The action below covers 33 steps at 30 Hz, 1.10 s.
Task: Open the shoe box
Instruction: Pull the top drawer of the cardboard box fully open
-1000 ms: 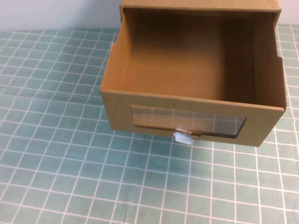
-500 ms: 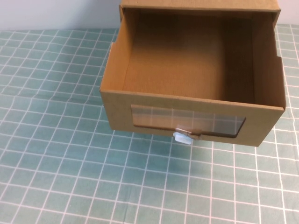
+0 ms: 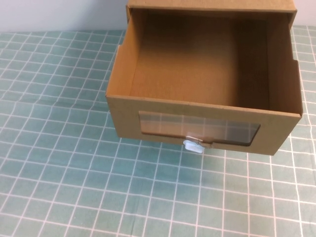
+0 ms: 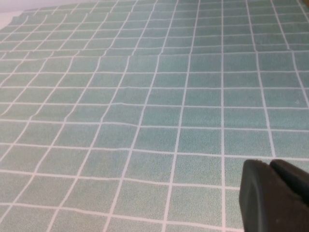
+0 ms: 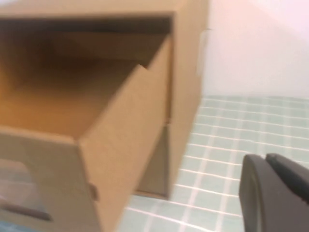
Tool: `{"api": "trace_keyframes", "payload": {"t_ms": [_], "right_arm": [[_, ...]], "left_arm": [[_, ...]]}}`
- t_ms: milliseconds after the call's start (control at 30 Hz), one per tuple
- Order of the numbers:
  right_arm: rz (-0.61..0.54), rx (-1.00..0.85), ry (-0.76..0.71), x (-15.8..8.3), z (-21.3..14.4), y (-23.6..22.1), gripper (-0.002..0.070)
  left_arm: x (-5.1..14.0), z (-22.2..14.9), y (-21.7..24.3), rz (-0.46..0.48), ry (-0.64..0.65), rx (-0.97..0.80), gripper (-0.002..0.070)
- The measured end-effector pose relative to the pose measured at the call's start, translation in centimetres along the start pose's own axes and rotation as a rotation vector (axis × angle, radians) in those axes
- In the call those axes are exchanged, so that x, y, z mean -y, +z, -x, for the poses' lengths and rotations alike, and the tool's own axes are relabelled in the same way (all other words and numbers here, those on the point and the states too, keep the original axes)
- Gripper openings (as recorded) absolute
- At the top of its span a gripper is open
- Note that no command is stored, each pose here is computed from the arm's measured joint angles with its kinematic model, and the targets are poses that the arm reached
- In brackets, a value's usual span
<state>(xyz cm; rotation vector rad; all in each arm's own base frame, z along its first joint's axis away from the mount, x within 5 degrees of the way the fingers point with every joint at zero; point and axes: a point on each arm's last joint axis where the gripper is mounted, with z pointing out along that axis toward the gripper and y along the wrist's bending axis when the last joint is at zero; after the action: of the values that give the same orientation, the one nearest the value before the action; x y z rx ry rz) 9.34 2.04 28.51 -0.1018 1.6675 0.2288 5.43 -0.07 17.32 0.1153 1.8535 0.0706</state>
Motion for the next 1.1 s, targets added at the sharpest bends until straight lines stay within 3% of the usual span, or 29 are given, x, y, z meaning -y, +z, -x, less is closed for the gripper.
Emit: {"api": "trace_keyframes", "payload": {"t_ms": [367, 533, 733, 933, 1100], "right_arm": [[-0.123, -0.003, -0.040, 1.5, -5.0, -2.0, -0.0014], [-0.100, -0.018, -0.044, 1.3, -5.3, -2.0, -0.0014], [-0.052, -0.031, -0.148, 1.0, -6.8, -2.5, -0.0014], [-0.154, -0.020, -0.096, 1.8, -9.5, -3.0, -0.0014], [-0.175, -0.151, -0.051, 1.9, -11.1, -3.2, -0.0014]], "left_arm": [[0.0, 0.0, 0.0, 0.000, 0.000, 0.000, -0.0006], [0.0, 0.0, 0.0, 0.000, 0.000, 0.000, -0.0006], [0.0, 0.0, 0.0, 0.000, 0.000, 0.000, -0.0006], [0.0, 0.0, 0.0, 0.001, 0.002, 0.000, -0.0006], [0.0, 0.0, 0.0, 0.001, 0.002, 0.001, -0.0005]]}}
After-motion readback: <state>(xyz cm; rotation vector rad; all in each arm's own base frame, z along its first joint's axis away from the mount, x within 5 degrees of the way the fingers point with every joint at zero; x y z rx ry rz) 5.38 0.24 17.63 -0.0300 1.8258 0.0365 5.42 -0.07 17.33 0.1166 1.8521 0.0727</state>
